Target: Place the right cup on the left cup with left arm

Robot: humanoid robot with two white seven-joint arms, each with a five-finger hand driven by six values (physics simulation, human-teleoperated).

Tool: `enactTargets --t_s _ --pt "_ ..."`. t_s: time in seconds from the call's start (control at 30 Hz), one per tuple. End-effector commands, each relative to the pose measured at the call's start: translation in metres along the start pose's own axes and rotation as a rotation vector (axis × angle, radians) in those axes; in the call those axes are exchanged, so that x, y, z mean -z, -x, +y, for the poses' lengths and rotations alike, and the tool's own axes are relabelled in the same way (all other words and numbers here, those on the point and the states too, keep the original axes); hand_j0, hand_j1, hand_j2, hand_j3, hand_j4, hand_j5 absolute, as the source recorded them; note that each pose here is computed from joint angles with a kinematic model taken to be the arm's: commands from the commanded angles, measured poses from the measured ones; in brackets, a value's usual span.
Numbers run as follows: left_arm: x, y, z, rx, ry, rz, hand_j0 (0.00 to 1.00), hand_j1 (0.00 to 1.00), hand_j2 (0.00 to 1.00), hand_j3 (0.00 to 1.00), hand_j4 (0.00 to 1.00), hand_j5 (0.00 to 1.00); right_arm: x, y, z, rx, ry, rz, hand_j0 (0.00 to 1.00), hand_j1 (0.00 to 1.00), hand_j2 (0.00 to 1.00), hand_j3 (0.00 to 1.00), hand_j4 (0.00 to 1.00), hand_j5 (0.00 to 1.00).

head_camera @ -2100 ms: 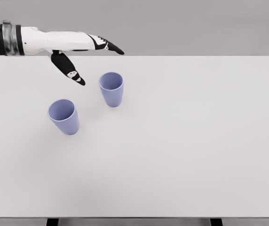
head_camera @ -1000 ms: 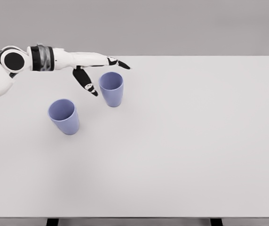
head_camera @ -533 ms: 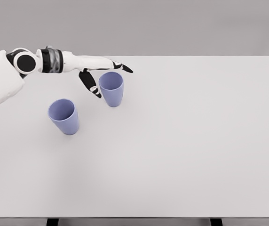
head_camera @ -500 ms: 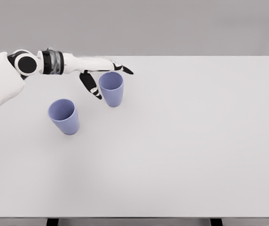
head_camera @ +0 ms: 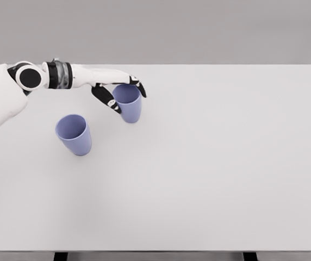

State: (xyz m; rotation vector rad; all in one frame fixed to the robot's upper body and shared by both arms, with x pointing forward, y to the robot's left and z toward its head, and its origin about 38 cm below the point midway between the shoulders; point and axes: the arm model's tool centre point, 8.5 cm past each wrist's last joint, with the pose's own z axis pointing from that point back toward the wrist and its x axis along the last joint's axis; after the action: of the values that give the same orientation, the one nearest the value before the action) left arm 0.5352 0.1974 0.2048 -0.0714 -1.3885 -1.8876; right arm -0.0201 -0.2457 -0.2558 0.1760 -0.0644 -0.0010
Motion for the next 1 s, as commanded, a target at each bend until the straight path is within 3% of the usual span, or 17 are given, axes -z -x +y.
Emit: enactTargets --t_s 0.0,0.17,0.3,0.5,0.67,0.8,0.97 --pt "-0.001 -0.002 0.003 -0.002 -0.014 -0.008 0.62 0.62 0.62 0.62 0.62 0.62 0.000 0.000 0.000 0.000 -0.001 0.000 1.00 1.00 1.00 1.00 1.00 1.00" --pt "-0.019 -0.016 0.010 0.029 -0.031 -0.058 0.55 0.55 0.55 0.55 0.55 0.55 0.000 0.000 0.000 0.000 -0.001 0.000 1.00 1.00 1.00 1.00 1.00 1.00" --pt "-0.038 -0.026 0.017 0.058 -0.045 -0.081 0.55 0.55 0.55 0.55 0.55 0.55 0.000 0.000 0.000 0.000 -0.001 0.000 1.00 1.00 1.00 1.00 1.00 1.00" --pt "-0.099 -0.047 0.028 0.090 -0.089 -0.122 0.55 0.55 0.55 0.55 0.55 0.55 0.000 0.000 0.000 0.000 -0.001 0.000 1.00 1.00 1.00 1.00 1.00 1.00" --pt "-0.164 -0.082 0.046 0.133 -0.141 -0.152 0.55 0.55 0.55 0.55 0.55 0.55 0.000 0.000 0.000 0.000 0.001 0.000 1.00 1.00 1.00 1.00 1.00 1.00" --pt "-0.209 -0.099 0.045 0.155 -0.158 -0.127 0.55 0.55 0.55 0.55 0.55 0.55 0.000 0.000 0.000 0.000 -0.001 0.000 1.00 1.00 1.00 1.00 1.00 1.00" --pt "-0.241 -0.102 0.037 0.153 -0.160 -0.076 0.55 0.55 0.55 0.55 0.55 0.55 0.000 0.000 0.000 0.000 0.001 0.000 1.00 1.00 1.00 1.00 1.00 1.00"
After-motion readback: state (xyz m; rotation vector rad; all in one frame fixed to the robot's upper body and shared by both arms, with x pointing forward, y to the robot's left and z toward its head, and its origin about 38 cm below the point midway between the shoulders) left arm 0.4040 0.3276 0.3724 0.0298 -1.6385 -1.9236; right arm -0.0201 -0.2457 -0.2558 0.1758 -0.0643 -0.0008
